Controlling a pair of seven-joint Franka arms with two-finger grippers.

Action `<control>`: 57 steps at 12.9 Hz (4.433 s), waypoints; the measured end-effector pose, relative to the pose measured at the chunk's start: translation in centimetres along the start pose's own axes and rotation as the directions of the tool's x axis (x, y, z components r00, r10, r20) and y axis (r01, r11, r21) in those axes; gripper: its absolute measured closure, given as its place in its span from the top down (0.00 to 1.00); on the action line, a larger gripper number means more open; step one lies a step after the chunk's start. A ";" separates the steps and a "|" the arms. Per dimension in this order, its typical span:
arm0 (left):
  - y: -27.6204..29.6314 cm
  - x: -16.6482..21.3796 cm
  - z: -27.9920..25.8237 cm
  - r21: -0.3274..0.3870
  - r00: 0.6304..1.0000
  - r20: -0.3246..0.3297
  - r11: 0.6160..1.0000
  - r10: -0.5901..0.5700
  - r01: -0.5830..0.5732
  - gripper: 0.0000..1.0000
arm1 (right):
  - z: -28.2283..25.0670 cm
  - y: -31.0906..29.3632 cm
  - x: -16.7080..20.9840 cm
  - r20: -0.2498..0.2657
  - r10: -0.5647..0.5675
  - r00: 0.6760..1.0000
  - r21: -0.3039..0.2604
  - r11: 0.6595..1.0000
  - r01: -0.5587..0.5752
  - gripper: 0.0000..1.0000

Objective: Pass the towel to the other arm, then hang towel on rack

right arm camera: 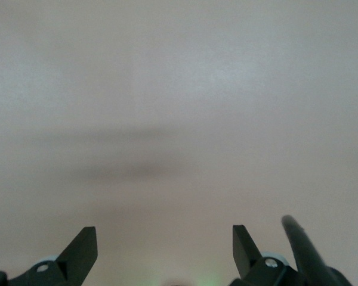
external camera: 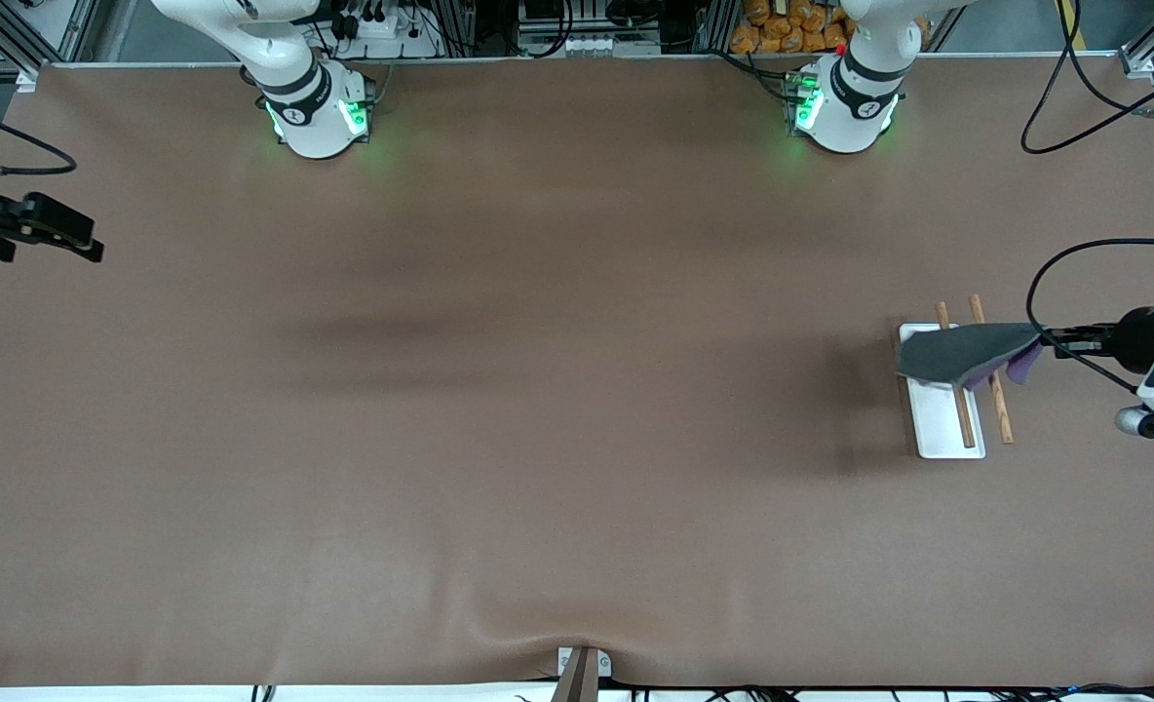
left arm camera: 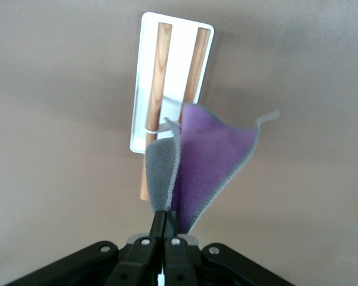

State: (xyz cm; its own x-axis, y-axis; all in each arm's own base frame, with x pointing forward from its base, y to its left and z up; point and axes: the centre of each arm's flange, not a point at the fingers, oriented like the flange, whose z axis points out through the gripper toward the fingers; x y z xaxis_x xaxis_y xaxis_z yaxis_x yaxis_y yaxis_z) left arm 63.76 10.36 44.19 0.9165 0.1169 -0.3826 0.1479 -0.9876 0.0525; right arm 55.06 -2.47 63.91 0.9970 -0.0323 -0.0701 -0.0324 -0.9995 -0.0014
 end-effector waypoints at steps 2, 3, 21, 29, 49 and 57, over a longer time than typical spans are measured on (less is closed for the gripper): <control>-1.6 0.2 0.1 -0.008 0.999 -0.009 0.999 0.037 -0.037 0.02 | 0.0 1.0 0.0 0.001 0.023 1.000 0.021 1.000 -0.023 1.00; -2.4 0.4 0.1 -0.009 0.998 -0.017 0.998 0.056 -0.056 0.02 | 0.1 1.3 0.0 0.002 0.036 0.999 0.032 0.999 -0.036 1.00; -9.9 1.5 1.9 -0.031 0.993 -0.048 0.993 0.111 -0.112 0.62 | 0.1 0.6 0.0 0.005 0.085 0.996 0.042 0.995 -0.086 1.00; -7.9 -3.1 -5.5 -0.056 0.977 -0.175 0.989 0.125 -0.137 1.00 | -0.2 0.8 0.2 -0.020 0.090 0.996 0.043 0.995 -0.089 1.00; 7.6 -13.8 -15.1 0.116 0.928 -0.323 0.981 0.186 -0.156 1.00 | -0.5 1.9 0.2 -0.033 0.052 0.998 0.025 0.998 -0.051 1.00; 12.8 -20.3 -12.7 0.094 0.947 -0.315 0.995 0.065 -0.037 1.00 | -0.9 2.0 0.1 -0.039 0.054 0.998 0.025 0.998 -0.053 1.00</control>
State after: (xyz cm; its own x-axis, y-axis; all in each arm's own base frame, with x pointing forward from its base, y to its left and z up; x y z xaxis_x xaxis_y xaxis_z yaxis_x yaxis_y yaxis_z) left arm 51.79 -3.32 64.35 0.9946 0.0791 -0.0679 0.0778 -0.9968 -0.0206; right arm 55.20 -4.45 64.78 0.9958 -0.0858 -0.0315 -0.0866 -0.9960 -0.0224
